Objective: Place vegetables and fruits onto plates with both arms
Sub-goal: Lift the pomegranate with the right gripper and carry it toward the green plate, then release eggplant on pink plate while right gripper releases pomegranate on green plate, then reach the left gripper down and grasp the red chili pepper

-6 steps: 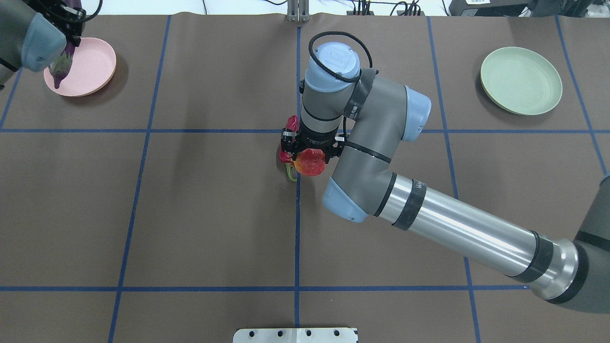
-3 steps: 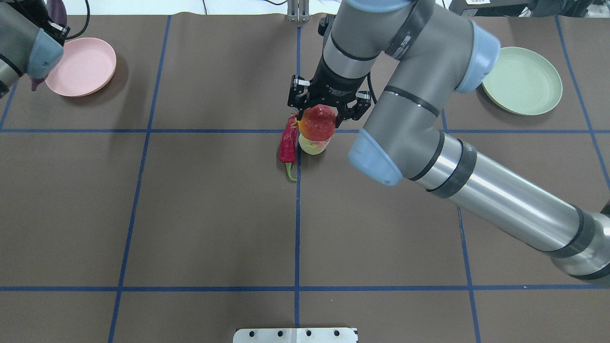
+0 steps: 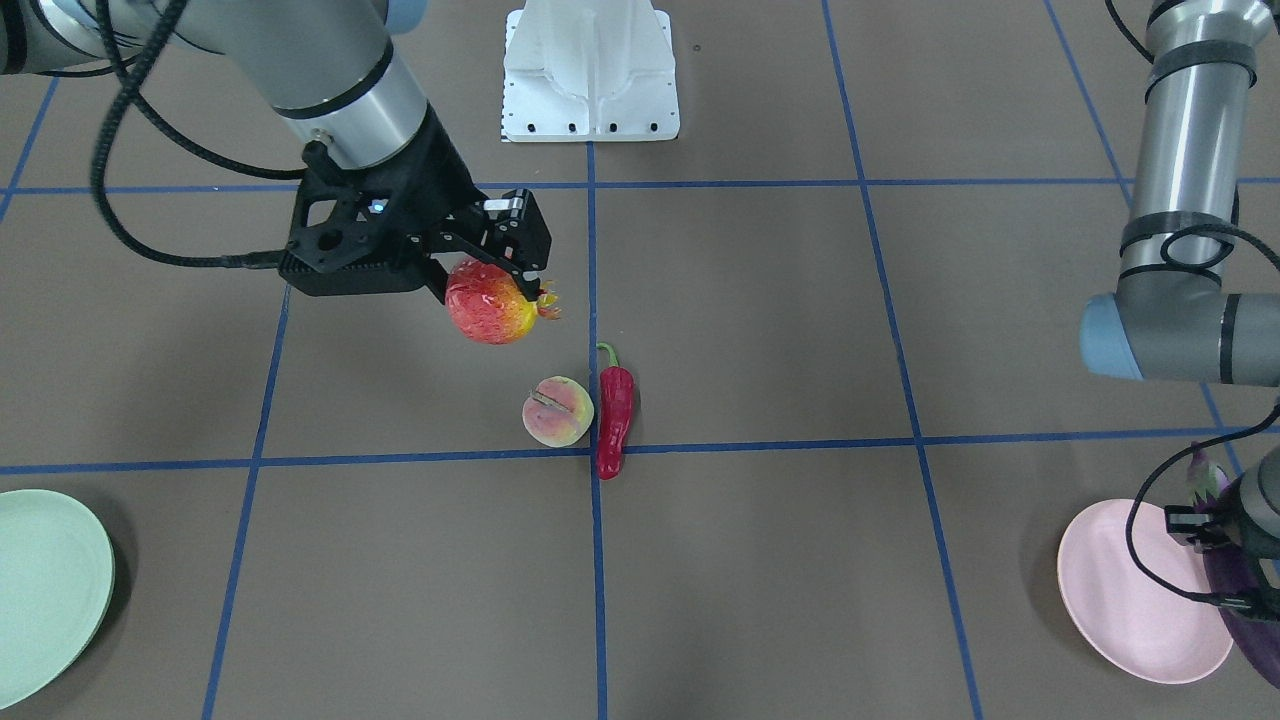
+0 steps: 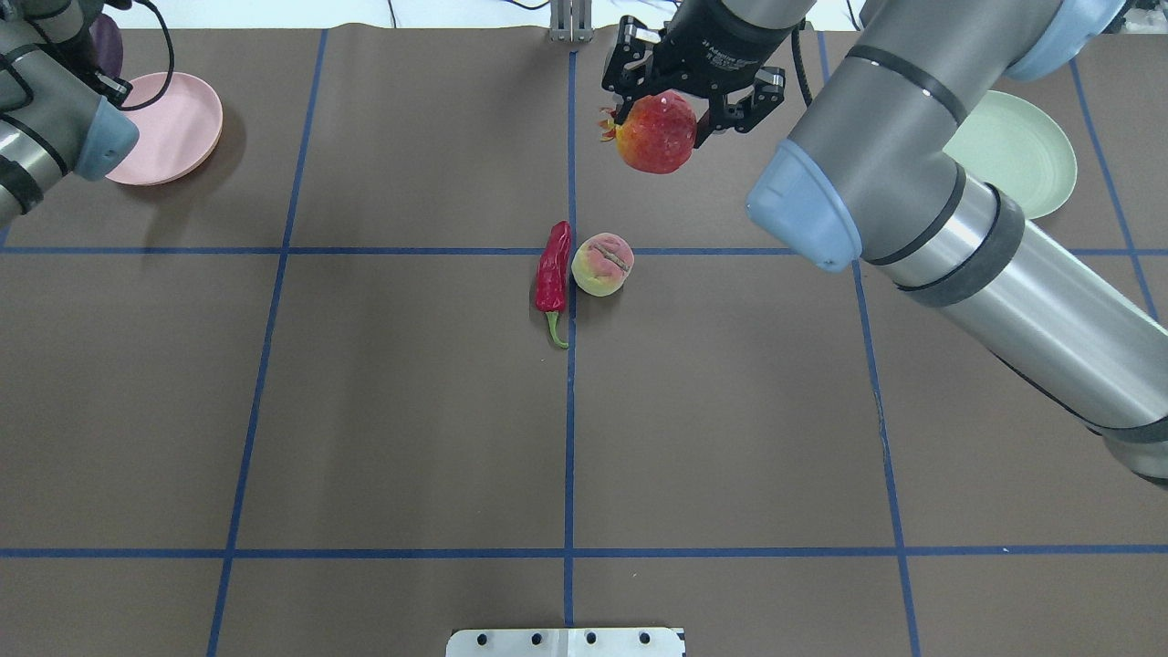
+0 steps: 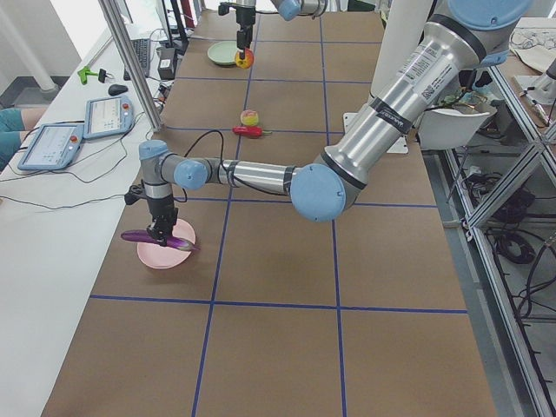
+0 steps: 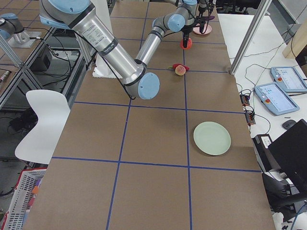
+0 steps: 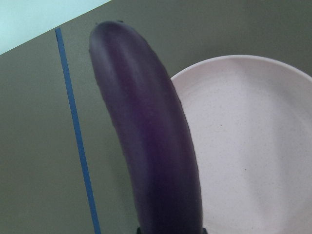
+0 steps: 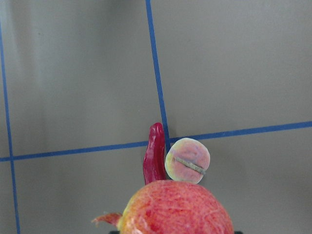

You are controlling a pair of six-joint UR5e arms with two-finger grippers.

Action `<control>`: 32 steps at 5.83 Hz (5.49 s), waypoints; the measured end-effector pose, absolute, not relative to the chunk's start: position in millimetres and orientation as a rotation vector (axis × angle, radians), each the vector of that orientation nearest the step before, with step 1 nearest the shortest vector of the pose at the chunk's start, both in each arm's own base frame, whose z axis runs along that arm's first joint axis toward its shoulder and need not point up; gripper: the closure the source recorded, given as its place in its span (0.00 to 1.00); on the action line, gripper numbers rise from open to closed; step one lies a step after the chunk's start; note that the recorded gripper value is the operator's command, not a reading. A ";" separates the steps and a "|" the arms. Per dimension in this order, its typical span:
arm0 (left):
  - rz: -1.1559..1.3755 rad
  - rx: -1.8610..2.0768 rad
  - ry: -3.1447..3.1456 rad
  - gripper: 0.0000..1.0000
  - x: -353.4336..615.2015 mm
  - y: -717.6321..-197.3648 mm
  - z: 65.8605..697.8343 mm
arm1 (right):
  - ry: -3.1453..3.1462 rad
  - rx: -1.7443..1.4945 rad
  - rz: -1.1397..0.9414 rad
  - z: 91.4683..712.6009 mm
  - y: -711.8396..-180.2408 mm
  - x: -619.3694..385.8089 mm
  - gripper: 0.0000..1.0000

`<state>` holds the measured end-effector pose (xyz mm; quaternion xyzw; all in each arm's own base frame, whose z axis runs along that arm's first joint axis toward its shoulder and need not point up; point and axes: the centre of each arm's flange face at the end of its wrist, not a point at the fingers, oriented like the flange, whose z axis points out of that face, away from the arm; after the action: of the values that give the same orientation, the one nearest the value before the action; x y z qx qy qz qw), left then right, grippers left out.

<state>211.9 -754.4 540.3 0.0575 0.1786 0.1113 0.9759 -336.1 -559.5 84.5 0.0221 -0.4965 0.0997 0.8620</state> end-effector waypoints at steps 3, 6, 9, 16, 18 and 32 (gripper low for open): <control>0.270 0.107 0.318 0.83 242.3 -737.2 560.6 | -1.021 0.096 0.267 95.7 -588.0 -291.7 1.00; 0.282 0.109 0.281 0.00 241.6 -734.8 567.6 | -0.976 0.143 0.274 113.6 -613.8 -266.8 1.00; 0.258 0.139 0.287 0.00 220.4 -745.1 548.6 | -0.819 0.263 0.135 162.7 -670.3 -238.4 1.00; 0.125 0.078 0.561 0.00 285.6 -754.5 315.6 | -0.659 0.280 -0.153 500.4 -728.3 -179.4 1.00; 0.106 0.079 0.576 0.00 302.4 -750.7 297.2 | -0.679 0.199 -0.188 535.7 -714.1 -206.7 0.80; 0.143 0.113 0.877 0.02 500.3 -636.0 188.5 | -0.757 0.021 -0.233 449.0 -690.7 -62.7 0.01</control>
<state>500.3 -636.0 188.5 0.0547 0.4242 0.0692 0.9013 -62.7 -690.7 449.0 0.0102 -0.3685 -0.1133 0.9226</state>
